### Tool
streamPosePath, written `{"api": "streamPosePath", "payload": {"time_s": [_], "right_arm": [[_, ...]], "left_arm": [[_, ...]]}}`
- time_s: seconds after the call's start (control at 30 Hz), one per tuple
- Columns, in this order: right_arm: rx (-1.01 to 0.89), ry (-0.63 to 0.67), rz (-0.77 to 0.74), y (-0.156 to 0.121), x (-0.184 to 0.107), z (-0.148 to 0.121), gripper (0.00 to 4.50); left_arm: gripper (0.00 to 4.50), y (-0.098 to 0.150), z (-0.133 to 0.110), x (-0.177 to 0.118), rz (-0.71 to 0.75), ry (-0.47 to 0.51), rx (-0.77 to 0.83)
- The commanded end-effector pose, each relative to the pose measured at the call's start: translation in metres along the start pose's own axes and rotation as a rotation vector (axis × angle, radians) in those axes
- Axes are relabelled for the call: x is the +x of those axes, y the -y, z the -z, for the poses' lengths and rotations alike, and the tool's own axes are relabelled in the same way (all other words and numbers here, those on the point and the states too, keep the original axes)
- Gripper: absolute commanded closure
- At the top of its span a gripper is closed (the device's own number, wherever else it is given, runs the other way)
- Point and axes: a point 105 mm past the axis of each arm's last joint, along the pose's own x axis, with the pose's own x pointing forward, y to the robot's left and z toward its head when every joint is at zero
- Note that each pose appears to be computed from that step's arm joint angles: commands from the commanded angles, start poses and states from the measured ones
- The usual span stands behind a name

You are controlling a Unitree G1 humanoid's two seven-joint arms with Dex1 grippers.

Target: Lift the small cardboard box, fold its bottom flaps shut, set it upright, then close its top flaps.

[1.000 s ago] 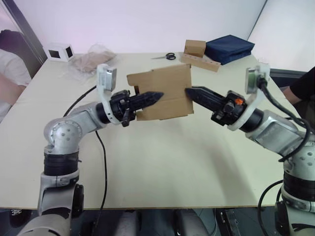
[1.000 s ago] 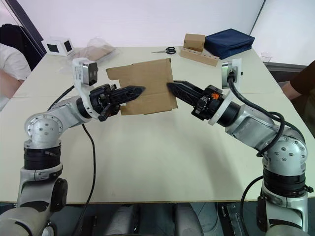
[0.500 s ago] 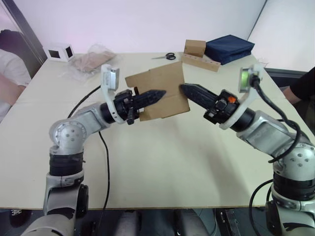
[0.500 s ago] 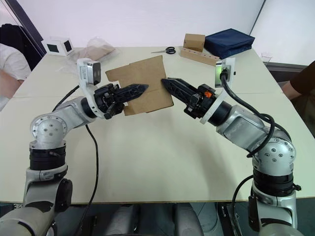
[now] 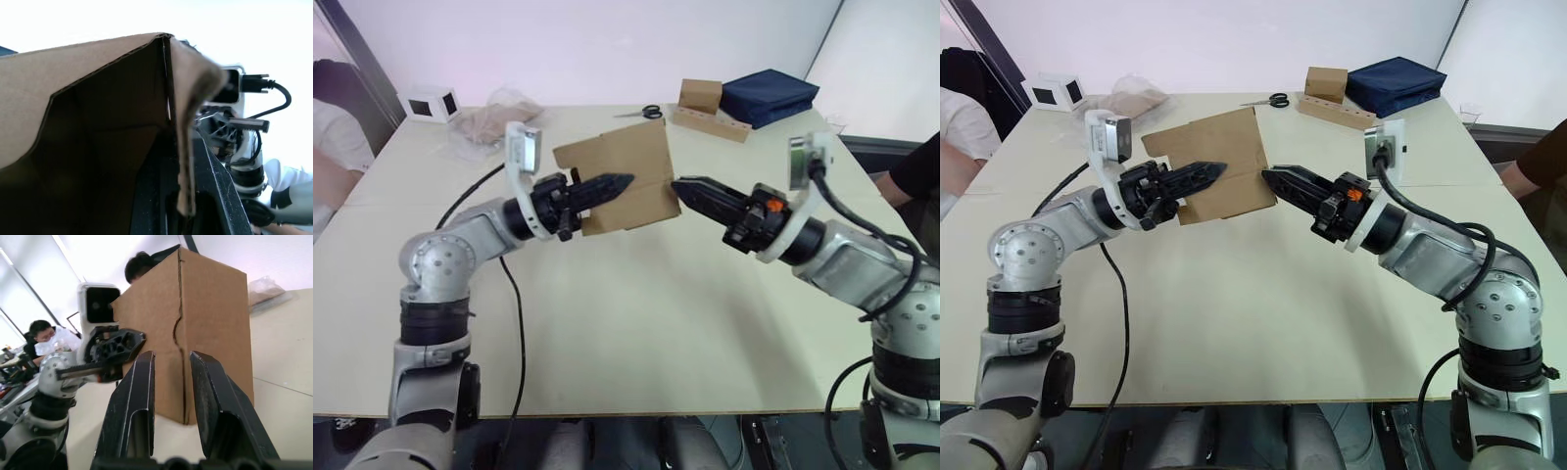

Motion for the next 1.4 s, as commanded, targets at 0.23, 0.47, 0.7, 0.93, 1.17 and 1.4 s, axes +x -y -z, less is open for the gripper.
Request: {"api": "streamPosePath", "payload": {"time_s": [0.23,0.47,0.7,0.93,1.17,1.4], "right_arm": [[-0.121,-0.072,-0.010,-0.002,-0.018,-0.005,3.41],[-0.178,-0.158,-0.018,-0.002,-0.018,0.013,3.41],[-0.266,-0.278,0.002,-0.006,-0.027,0.040,3.41],[-0.278,-0.270,0.028,-0.008,-0.030,0.047,3.41],[-0.285,-0.269,0.031,-0.007,-0.030,0.049,3.41],[-0.286,-0.274,0.029,-0.006,-0.031,0.050,3.33]], "left_arm": [[4.50,-0.004,-0.001,-0.007,0.091,-0.361,0.222],[4.50,-0.038,0.008,-0.008,0.168,-0.978,0.540],[4.50,-0.063,0.017,-0.007,0.193,-1.325,0.752],[4.50,-0.062,0.045,0.005,0.295,-1.491,0.814],[4.50,-0.051,0.068,0.015,0.303,-1.555,0.776],[3.82,-0.044,0.072,0.025,0.300,-1.554,0.775]]}}
